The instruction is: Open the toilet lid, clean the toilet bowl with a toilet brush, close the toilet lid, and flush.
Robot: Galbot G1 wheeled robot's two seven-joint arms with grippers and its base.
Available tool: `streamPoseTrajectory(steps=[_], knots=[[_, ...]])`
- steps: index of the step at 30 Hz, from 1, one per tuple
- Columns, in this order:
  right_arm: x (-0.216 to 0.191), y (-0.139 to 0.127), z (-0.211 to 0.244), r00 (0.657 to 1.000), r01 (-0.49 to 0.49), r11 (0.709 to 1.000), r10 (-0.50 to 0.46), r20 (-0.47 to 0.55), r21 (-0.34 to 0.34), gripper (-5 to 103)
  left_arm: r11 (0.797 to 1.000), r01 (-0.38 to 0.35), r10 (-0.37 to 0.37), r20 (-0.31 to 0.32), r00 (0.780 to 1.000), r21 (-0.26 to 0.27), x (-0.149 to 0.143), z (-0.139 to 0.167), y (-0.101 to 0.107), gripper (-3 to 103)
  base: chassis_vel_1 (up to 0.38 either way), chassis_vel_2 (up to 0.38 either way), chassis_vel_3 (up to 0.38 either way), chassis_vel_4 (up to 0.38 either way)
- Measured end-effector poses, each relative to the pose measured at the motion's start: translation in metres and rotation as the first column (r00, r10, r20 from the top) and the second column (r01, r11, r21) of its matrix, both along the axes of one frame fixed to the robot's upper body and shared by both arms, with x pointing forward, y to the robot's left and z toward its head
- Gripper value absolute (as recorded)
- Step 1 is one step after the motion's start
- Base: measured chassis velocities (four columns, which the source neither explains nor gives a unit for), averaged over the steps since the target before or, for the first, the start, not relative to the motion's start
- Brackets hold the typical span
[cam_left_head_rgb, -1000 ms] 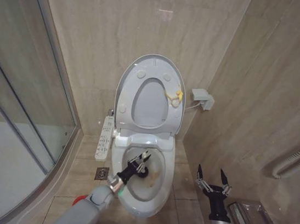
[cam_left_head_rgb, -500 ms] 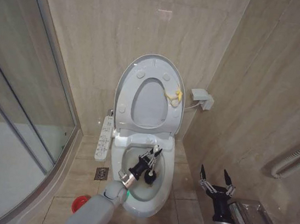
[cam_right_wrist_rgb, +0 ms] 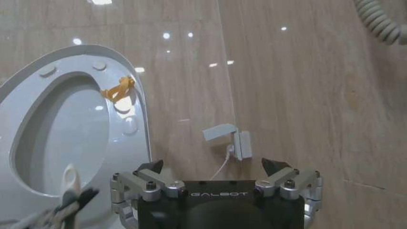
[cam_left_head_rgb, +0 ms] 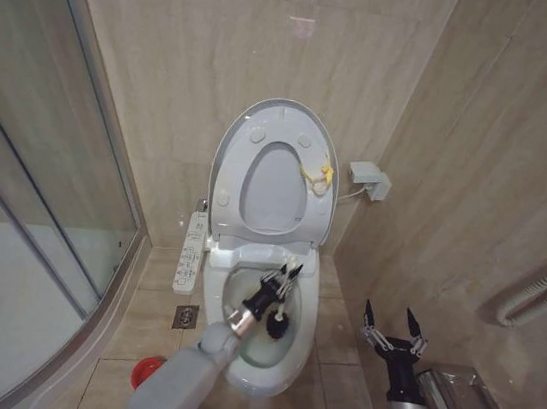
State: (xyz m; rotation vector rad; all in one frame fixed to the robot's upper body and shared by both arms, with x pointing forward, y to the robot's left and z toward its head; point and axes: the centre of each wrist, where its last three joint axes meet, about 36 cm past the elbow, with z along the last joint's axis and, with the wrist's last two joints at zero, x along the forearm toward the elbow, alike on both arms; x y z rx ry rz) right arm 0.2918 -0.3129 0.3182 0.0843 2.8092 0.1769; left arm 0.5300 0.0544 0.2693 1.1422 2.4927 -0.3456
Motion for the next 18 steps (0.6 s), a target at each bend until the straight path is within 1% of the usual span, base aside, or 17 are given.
streamPoseTrajectory(steps=[2,5,6,9,10,11,12,13,15,16,17,18], knots=[[-0.001,-0.001,0.0,1.0,0.001,1.0,-0.001,0.001,-0.002,100,1.0,-0.001,0.001,0.0,1.0,-0.004,0.005,0.002,-0.004,20,0.0,0.0,0.0,0.0],[-0.001,-0.003,0.0,1.0,0.002,1.0,-0.002,0.002,-0.002,100,0.999,-0.005,0.007,-0.044,0.999,0.039,0.004,-0.013,-0.004,20,0.0,0.0,0.0,0.0],[-0.001,-0.003,0.0,1.0,0.002,1.0,-0.002,0.002,-0.002,100,0.999,-0.005,0.007,-0.044,0.999,0.039,0.004,-0.013,-0.004,20,0.0,0.0,0.0,0.0],[-0.001,-0.003,0.001,1.0,0.001,1.0,-0.001,0.006,-0.001,100,0.994,-0.005,0.014,-0.08,0.997,0.11,0.001,-0.023,-0.002,20,0.0,0.0,0.0,0.0],[-0.001,-0.003,0.001,1.0,0.001,1.0,-0.001,0.006,-0.001,100,0.989,-0.011,0.026,-0.098,0.995,0.148,-0.002,-0.024,-0.001,20,0.0,0.0,0.0,0.0],[-0.001,-0.002,0.001,1.0,0.001,1.0,-0.001,0.006,-0.001,100,0.984,-0.021,0.042,-0.114,0.993,0.176,-0.006,-0.019,-0.004,20,0.0,0.0,0.0,0.0],[-0.001,-0.002,0.001,1.0,0.001,1.0,-0.001,0.006,-0.001,100,0.984,-0.021,0.042,-0.114,0.993,0.176,-0.006,-0.019,-0.004,20,0.0,0.0,0.0,0.0],[-0.001,-0.002,0.001,1.0,0.001,1.0,-0.001,0.006,0.0,100,0.981,-0.03,0.054,-0.124,0.991,0.191,-0.009,-0.013,-0.007,20,0.0,0.0,0.0,0.0],[-0.002,-0.002,0.001,1.0,0.001,1.0,-0.001,0.005,0.001,100,0.977,-0.038,0.068,-0.134,0.989,0.209,-0.012,0.006,-0.017,20,0.0,0.0,0.0,0.0],[-0.002,-0.001,0.0,1.0,0.001,1.0,-0.001,0.005,0.002,100,0.976,-0.037,0.067,-0.135,0.989,0.213,-0.013,0.02,-0.023,20,0.0,0.0,0.0,0.0],[-0.002,-0.001,0.0,1.0,0.001,1.0,-0.001,0.005,0.002,100,0.976,-0.037,0.067,-0.135,0.989,0.213,-0.013,0.02,-0.023,20,0.0,0.0,0.0,0.0],[-0.003,-0.001,-0.001,1.0,0.002,1.0,-0.002,0.005,0.002,100,0.976,-0.033,0.062,-0.128,0.99,0.216,-0.012,0.034,-0.028,20,0.0,0.0,0.0,0.0]])
